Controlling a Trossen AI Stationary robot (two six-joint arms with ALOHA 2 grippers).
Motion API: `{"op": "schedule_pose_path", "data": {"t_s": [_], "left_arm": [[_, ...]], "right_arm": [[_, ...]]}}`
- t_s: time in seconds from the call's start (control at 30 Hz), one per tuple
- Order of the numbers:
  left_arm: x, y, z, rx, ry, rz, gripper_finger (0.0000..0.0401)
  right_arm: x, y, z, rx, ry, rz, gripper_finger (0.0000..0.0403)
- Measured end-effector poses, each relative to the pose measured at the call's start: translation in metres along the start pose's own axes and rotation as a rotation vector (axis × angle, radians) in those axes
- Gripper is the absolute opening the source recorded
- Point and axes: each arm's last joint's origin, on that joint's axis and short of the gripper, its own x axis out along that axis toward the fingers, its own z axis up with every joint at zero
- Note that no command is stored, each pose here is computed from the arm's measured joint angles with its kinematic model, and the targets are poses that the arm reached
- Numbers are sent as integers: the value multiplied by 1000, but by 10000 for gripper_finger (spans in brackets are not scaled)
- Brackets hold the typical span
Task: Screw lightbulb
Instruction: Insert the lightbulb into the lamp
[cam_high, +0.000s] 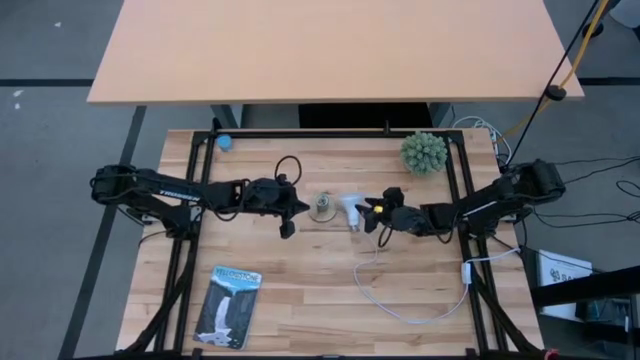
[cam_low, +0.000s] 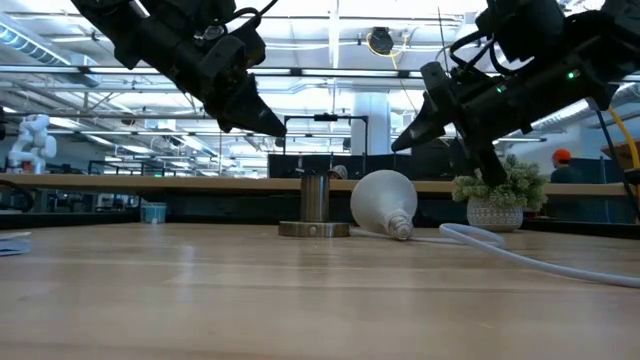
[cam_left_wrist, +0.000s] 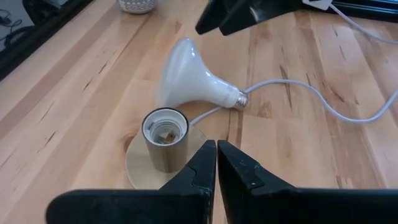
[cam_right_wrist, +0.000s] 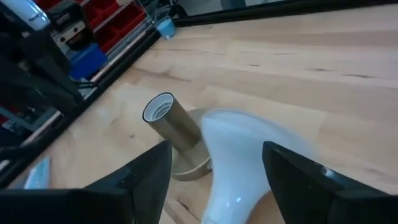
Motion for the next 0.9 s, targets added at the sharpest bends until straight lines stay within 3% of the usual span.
{"op": "schedule_pose_path", "data": {"t_s": [0.1,0.27,0.4,0.53,0.67,0.9], "left_arm": [[0,0,0,1,1,0,20],[0,0,0,0,3,0,20],[0,0,-3,-2,12,1,20],[1,2,-10,-8,16,6,20],[1,5,-12,-30,-6,15,20],[1,6,-12,-35,-9,18,20]], "right_arm": [[0,0,-1,41,18,13,242],[-4,4,-2,-1,32,35,241],[-8,23,-3,-50,31,-12,241],[-11,44,1,-63,137,-190,240],[-11,53,3,24,177,-399,240],[15,44,-23,155,199,-516,240]]}}
